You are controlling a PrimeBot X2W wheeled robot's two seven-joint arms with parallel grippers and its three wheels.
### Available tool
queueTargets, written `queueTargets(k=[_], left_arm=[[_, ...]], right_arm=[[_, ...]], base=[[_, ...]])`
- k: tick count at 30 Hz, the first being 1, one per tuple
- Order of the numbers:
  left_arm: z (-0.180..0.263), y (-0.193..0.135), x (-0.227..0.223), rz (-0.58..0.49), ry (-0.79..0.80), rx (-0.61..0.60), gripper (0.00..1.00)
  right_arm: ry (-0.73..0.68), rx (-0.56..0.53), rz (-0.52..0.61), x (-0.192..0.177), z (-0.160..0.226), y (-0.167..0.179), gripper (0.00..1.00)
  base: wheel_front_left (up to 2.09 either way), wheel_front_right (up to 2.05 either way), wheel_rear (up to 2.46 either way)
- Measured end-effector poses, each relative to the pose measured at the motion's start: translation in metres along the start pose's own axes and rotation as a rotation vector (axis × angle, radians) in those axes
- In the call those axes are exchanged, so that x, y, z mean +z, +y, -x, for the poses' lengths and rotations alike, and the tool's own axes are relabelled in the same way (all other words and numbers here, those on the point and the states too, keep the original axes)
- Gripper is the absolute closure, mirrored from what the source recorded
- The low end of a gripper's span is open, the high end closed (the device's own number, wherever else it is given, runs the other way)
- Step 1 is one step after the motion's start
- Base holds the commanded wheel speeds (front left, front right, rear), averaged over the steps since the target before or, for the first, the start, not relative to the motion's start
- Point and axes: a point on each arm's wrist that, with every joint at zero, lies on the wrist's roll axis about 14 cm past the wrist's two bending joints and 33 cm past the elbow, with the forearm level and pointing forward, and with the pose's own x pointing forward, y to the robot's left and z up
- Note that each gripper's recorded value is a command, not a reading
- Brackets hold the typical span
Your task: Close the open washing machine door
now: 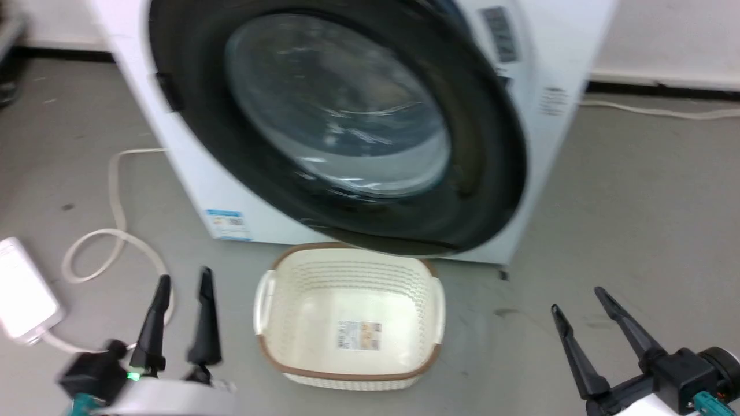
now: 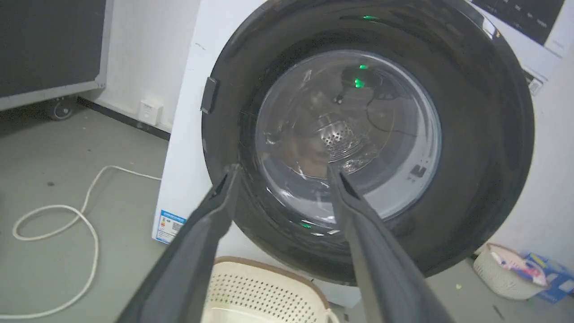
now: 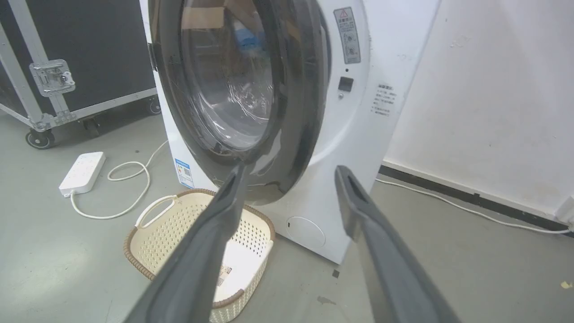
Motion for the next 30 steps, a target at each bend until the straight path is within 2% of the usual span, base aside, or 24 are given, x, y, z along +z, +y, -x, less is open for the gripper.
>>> queueTargets(k=[3,6,7,8,9,13,19,24,30], left_arm=[[0.019,0.001,0.009,-0.25,-0.004,-0.002,0.0],[0.033,-0.003,0.009,-0.382,0.004,-0.002,0.0],[0.037,-0.004,0.007,-0.405,0.013,-0.003,0.0],[0.04,-0.003,0.005,-0.429,0.022,0.003,0.0],[0.043,-0.004,0.002,-0.451,0.031,0.001,0.0],[0.05,-0.002,-0.011,-0.523,0.076,0.02,0.0],[0.046,0.0,-0.024,-0.535,0.116,0.044,0.0],[0.039,0.002,-0.031,-0.532,0.131,0.071,0.0],[0.037,0.008,-0.035,-0.53,0.145,0.118,0.0]], right_arm=[[-0.015,0.074,0.002,0.004,-0.012,0.019,0.0],[-0.018,0.154,0.003,0.003,-0.021,0.04,0.0],[-0.017,0.18,0.0,0.003,-0.024,0.046,0.57],[-0.016,0.205,0.001,0.002,-0.028,0.052,0.57],[-0.013,0.226,0.002,0.001,-0.031,0.056,1.0],[-0.022,0.315,0.033,0.0,-0.055,0.068,1.0],[-0.007,0.404,0.097,-0.001,-0.106,0.067,1.0],[0.025,0.414,0.119,-0.005,-0.154,0.052,1.0],[0.092,0.369,0.12,-0.023,-0.202,0.026,1.0]], base=[[0.0,0.0,0.0],[0.0,0.0,0.0],[0.0,0.0,0.0],[0.0,0.0,0.0],[0.0,0.0,0.0],[0.0,0.0,0.0],[0.0,0.0,0.0],[0.0,0.0,0.0],[0.0,0.0,0.0]])
